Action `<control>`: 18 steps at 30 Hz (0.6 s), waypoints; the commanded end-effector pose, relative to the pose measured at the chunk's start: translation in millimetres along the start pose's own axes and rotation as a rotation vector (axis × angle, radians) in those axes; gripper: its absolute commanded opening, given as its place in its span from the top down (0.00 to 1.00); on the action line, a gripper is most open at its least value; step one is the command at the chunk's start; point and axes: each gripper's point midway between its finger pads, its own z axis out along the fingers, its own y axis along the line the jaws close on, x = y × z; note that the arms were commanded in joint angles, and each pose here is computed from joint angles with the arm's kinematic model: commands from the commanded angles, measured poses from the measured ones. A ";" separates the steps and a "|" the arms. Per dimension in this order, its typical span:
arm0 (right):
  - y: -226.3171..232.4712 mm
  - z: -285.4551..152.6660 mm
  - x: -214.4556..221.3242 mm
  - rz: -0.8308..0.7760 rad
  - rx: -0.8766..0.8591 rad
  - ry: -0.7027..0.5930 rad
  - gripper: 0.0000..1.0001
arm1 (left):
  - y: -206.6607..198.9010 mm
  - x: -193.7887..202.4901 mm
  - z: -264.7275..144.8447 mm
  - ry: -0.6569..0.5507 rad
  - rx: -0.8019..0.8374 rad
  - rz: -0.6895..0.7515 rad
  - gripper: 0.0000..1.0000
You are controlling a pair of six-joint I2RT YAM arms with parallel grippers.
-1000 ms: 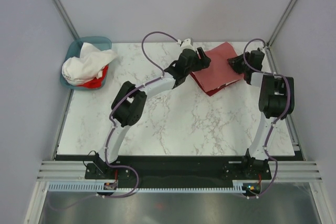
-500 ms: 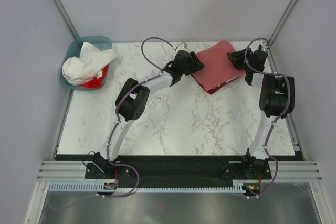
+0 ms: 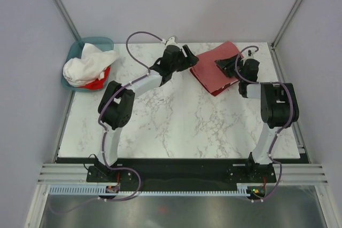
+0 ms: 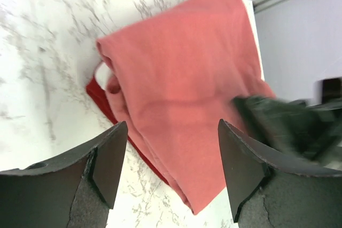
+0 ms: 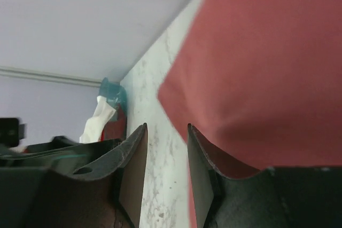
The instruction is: Fold and stack the t-shirts
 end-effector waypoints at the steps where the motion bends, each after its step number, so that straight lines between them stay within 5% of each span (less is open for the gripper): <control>1: -47.3 4.2 18.4 0.108 0.023 0.002 0.57 | -4.3 -47.9 -30.0 -0.076 0.037 -0.029 0.24; 6: -81.4 20.2 30.3 0.141 0.055 0.019 0.56 | 1.5 -50.5 -44.4 -0.066 0.042 -0.060 0.23; 10: -52.6 17.9 21.1 0.079 0.038 0.032 0.52 | -2.7 -49.9 -55.9 -0.058 0.055 -0.045 0.20; 13: -16.5 5.1 2.1 -0.059 0.039 0.002 0.40 | 0.0 -47.2 -70.9 -0.057 0.051 -0.029 0.13; 16: -3.9 -17.1 12.0 -0.151 0.155 0.031 0.02 | 11.6 -41.3 -90.2 -0.076 0.035 -0.025 0.07; 18: 15.5 -33.6 11.7 -0.207 0.155 0.022 0.02 | 19.8 -34.0 -100.4 -0.072 0.018 -0.041 0.04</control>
